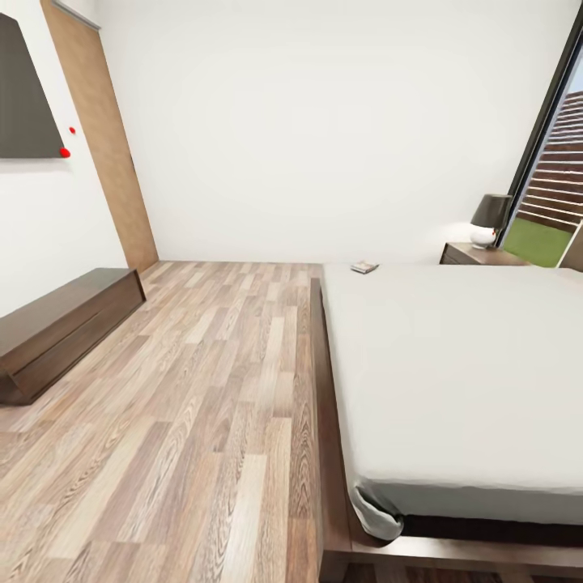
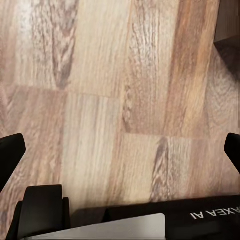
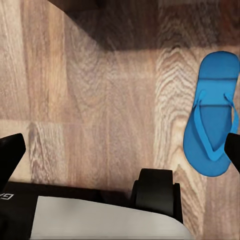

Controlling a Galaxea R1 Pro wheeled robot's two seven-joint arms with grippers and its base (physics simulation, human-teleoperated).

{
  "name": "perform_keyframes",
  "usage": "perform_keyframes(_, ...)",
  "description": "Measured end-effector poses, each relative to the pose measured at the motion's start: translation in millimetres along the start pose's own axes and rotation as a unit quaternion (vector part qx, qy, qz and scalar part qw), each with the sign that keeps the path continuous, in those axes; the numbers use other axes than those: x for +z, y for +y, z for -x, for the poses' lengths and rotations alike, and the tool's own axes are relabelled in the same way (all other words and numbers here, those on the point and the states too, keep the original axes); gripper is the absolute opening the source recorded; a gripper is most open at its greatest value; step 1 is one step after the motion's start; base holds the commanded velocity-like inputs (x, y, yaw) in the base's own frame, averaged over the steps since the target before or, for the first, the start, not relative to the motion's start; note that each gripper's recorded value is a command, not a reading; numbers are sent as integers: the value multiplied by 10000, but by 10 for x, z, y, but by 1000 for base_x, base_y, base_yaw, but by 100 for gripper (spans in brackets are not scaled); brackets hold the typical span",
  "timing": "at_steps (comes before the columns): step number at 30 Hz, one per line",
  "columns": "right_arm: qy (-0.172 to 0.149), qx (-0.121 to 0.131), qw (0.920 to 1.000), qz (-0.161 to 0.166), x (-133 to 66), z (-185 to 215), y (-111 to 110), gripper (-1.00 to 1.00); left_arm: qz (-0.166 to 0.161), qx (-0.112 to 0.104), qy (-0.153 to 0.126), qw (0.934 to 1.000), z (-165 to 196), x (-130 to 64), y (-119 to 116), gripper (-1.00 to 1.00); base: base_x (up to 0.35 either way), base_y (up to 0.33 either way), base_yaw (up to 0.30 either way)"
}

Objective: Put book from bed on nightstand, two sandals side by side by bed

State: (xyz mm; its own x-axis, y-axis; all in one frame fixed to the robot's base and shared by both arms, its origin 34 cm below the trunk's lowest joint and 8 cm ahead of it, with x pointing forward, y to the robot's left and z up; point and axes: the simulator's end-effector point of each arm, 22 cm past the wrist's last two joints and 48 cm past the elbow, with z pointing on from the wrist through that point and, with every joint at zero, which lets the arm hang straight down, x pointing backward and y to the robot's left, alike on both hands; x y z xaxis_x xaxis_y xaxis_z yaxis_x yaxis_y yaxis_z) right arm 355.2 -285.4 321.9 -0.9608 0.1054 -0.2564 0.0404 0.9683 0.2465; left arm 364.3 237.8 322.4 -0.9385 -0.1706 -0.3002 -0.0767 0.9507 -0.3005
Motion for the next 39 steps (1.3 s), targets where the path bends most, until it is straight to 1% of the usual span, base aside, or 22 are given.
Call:
perform_keyframes(7,-8,-4,10000,1,0,6,1,100,-1,2,-4,10000,4,0,-1,100,0,0,0)
perform_keyframes(14,-3,-1,10000,7,-127,63,39,100,-1,2,-4,10000,70,-122,-46,100,0,0,0)
perform_keyframes(24,4,7,10000,15,-128,60,43,100,-9,9,-1,10000,68,-122,-50,100,0,0,9)
perform_keyframes(28,4,8,10000,15,-128,61,44,100,-10,7,3,10000,66,-122,-49,100,0,0,188)
perform_keyframes(39,4,8,10000,17,-130,62,40,100,-9,6,3,10000,66,-122,-49,100,0,0,286)
